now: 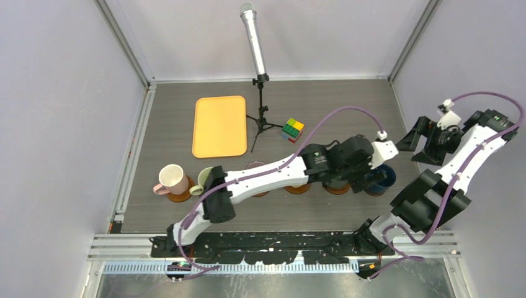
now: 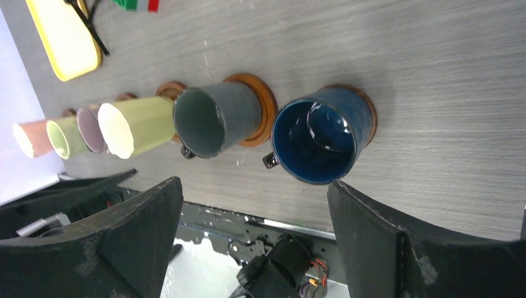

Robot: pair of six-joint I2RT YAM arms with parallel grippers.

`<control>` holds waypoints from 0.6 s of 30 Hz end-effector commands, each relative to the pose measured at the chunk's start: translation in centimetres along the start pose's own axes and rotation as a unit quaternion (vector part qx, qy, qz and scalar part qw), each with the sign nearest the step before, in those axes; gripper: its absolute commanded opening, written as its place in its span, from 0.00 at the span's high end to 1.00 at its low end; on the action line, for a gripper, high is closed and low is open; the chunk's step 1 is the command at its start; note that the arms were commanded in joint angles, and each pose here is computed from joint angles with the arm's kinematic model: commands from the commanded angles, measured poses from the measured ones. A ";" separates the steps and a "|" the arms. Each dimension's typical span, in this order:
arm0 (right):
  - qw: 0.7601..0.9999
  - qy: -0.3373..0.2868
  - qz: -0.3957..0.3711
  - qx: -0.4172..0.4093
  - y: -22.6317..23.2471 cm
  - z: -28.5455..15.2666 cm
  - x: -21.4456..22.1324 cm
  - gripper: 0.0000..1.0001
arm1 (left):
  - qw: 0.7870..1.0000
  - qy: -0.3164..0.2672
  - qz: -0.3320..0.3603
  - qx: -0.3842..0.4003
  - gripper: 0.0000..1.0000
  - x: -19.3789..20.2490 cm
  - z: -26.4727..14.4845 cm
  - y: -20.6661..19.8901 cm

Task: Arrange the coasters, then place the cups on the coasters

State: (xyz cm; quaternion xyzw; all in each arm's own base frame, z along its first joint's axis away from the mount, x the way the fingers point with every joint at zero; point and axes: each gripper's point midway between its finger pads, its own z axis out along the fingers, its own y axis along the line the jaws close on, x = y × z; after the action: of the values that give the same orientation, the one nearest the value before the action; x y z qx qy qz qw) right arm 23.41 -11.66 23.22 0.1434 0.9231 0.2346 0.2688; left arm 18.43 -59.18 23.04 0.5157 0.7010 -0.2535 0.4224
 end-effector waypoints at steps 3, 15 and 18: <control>0.996 0.045 -0.076 0.029 0.9 1.0 3.6 0.10 | 0.998 0.018 0.011 0.059 0.12 1.3 -7.2 1.8; 0.963 0.087 -0.241 0.082 5.0 3.7 5.9 0.28 | 0.992 0.039 -0.064 0.102 0.13 6.2 -17.8 8.9; 0.954 0.117 -0.263 0.081 5.4 4.4 7.1 0.40 | 0.992 0.042 -0.082 0.091 0.13 6.9 -20.1 10.6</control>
State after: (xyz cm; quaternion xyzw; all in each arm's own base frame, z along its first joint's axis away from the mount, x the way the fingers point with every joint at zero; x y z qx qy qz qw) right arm 21.01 -2.65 20.47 -0.0948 0.9632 0.1296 0.2157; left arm 22.47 -38.97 25.61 0.4966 0.7480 -0.3000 0.3224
